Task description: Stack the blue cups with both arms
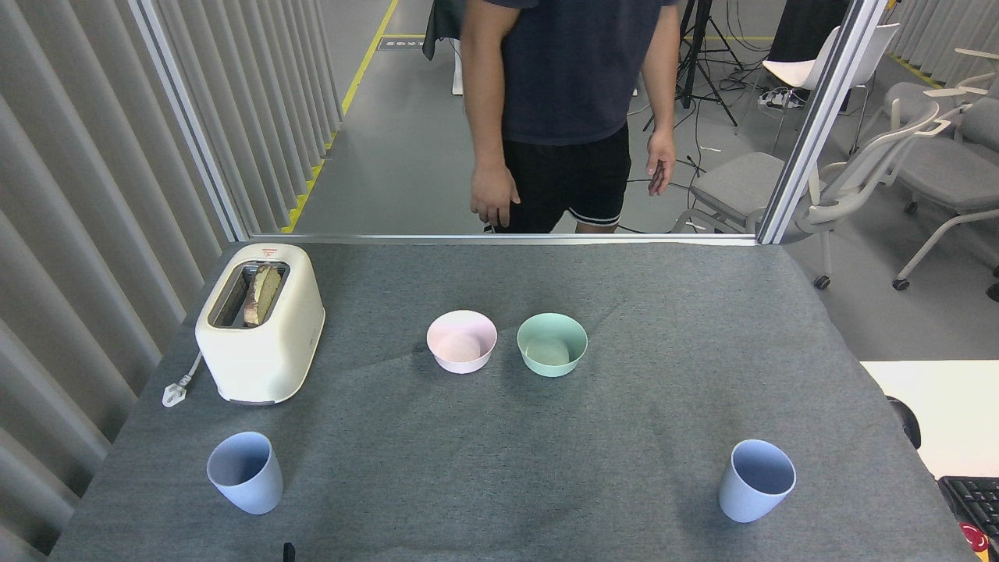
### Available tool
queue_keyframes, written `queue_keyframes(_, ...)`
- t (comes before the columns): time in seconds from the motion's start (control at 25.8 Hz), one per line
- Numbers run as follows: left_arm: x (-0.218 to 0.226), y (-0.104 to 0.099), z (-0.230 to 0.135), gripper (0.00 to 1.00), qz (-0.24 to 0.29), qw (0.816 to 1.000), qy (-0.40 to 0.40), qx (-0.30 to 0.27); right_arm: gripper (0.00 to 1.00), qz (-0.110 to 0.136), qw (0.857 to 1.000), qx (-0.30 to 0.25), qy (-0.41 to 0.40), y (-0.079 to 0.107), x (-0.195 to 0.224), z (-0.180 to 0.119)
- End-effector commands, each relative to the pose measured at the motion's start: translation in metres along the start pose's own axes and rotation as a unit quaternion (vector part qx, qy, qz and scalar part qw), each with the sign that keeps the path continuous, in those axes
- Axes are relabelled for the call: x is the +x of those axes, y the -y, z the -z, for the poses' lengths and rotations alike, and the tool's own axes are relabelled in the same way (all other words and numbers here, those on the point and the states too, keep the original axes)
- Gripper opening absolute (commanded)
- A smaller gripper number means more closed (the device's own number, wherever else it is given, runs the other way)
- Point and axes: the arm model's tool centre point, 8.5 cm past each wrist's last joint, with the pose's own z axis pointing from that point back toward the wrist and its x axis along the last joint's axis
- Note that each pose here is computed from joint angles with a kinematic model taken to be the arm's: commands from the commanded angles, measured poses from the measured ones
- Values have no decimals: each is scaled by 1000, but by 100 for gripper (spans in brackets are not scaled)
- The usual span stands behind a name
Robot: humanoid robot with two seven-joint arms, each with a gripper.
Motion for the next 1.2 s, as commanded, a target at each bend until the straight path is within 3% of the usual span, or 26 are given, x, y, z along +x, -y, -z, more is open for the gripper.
queue_keyframes(0.0, 3, 2, 18, 100, 0, 1000, -2, 2, 100, -2, 1000, 1, -2, 0, -1, 0)
queue_keyframes(0.46, 5, 8, 65, 100, 8, 1000, -12, -3, 100, -2, 1000, 5, -2, -2, -1, -2)
queue_keyframes(1.16, 4, 4, 82, 100, 6, 1000, -29, 1, 100, -3, 1000, 12, -1, -5, 0, -5)
